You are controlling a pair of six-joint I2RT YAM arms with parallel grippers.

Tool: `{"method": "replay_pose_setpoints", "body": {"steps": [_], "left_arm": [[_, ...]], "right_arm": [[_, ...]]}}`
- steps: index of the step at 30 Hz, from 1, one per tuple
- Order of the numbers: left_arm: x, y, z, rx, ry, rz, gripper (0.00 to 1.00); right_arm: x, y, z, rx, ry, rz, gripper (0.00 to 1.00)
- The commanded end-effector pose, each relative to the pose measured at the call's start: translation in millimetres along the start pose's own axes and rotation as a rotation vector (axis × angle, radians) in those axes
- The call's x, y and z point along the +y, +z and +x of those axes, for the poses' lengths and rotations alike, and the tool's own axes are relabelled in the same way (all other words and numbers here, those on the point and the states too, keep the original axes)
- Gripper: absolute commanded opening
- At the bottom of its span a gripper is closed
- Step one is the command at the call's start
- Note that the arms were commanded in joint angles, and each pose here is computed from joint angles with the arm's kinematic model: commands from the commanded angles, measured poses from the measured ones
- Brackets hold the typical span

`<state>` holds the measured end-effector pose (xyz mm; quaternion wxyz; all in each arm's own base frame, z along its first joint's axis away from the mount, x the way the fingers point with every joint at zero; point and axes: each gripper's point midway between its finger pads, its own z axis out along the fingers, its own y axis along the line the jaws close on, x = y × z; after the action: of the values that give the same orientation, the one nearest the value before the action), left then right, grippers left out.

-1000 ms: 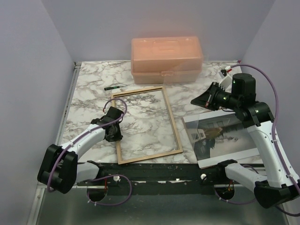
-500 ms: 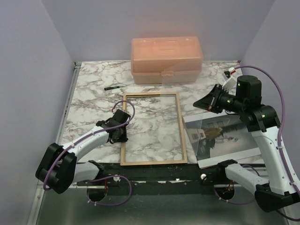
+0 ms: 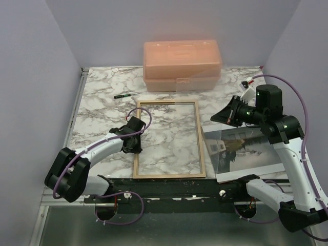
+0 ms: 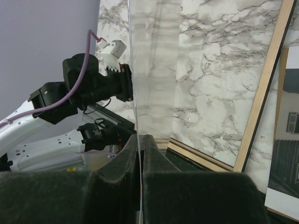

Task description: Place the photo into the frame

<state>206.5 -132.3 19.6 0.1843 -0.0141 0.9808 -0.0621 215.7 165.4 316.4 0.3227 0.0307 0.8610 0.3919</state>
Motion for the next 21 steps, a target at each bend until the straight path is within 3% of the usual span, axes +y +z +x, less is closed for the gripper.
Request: {"method": "replay_pose_setpoints", "body": {"steps": [1, 8, 10, 18, 21], "left_arm": [[-30.1, 0.9, -9.8, -0.018, -0.012, 0.106, 0.0], [-36.1, -0.4, -9.3, -0.009, 0.018, 0.091, 0.0], [-34.5, -0.6, -8.6, -0.007, 0.022, 0.076, 0.04], [-33.6, -13.9, -16.7, -0.046, 0.014, 0.075, 0.57], [-36.6, -22.7, -20.1, -0.071, 0.004, 0.099, 0.68]], "right_arm": [[-0.3, 1.8, 9.8, 0.036, -0.004, -0.032, 0.0], [-1.5, 7.4, 16.6, 0.064, 0.005, -0.057, 0.0], [-1.6, 7.7, 16.9, 0.064, 0.008, -0.059, 0.0], [-0.4, 7.7, 23.8, 0.085, 0.023, -0.081, 0.0], [0.2, 5.9, 24.5, 0.086, 0.023, -0.079, 0.0]]}}
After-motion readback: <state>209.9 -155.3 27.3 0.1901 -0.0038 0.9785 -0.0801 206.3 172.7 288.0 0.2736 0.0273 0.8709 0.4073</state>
